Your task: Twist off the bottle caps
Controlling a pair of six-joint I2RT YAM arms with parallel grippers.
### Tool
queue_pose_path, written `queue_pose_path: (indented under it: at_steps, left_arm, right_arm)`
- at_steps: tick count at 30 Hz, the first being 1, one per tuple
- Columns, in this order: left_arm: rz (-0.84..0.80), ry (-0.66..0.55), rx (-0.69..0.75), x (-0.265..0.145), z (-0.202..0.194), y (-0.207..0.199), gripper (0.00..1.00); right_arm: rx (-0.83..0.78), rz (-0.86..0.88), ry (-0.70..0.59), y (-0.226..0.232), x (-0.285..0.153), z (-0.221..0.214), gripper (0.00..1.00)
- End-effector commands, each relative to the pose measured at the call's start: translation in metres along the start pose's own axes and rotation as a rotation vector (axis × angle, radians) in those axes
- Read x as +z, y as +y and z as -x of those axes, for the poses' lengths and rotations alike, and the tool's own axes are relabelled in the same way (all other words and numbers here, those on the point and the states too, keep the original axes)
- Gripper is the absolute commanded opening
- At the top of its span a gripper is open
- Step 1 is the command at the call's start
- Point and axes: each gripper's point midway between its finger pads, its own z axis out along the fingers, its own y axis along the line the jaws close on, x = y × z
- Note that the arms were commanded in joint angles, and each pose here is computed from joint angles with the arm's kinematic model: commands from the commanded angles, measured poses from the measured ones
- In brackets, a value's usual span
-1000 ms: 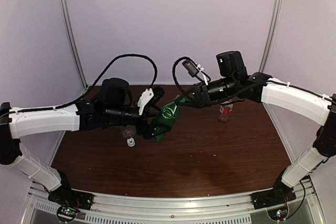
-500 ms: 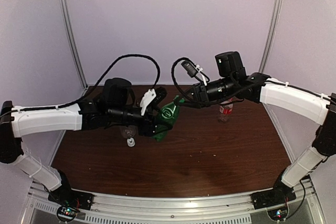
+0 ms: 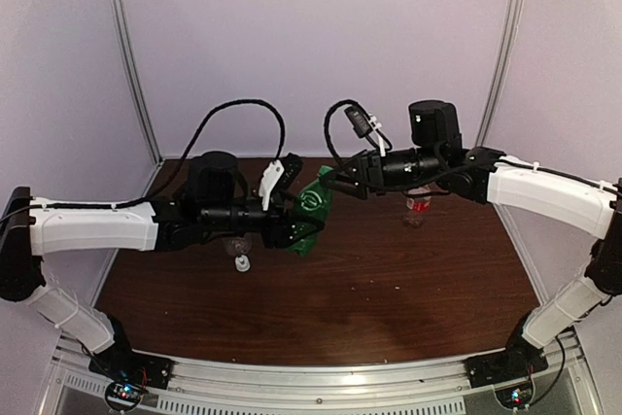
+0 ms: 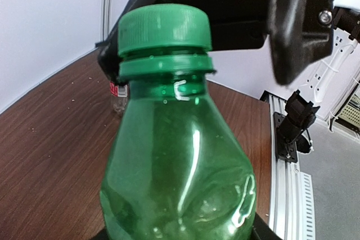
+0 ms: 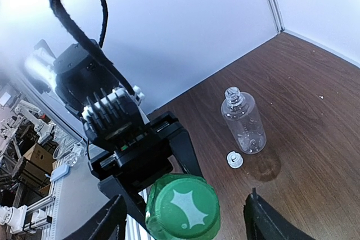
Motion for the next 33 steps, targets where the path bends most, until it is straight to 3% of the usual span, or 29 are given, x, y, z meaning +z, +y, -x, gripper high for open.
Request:
queue_pose_path:
  at_steps: [1,9,14,25,33]
  left_arm:
    - [-0.01,-0.087,-0.025,0.003,0.015,-0.001,0.35]
    - [-0.026,-0.101,-0.041,0.005,0.017,-0.002,0.35]
    - [-0.032,-0.104,-0.043,0.005,0.018,-0.003,0.34]
    - [-0.041,-0.104,-0.047,0.006,0.016,-0.005,0.34]
    - [-0.093,-0.132,-0.042,0.002,0.021,-0.014,0.33]
  right_arm:
    - [-0.043,-0.003,-0.122,0.013,-0.009,0.027,0.73]
    - [-0.038,-0.008,-0.13,0.011,-0.002,0.029,0.68]
    - [-0.033,0.002,-0.129,0.011,0.001,0.029,0.45]
    - [-0.025,0.019,-0.122,0.01,0.006,0.026,0.09]
    - [-0.087,0.045,-0.124,0.016,0.004,0.026,0.02]
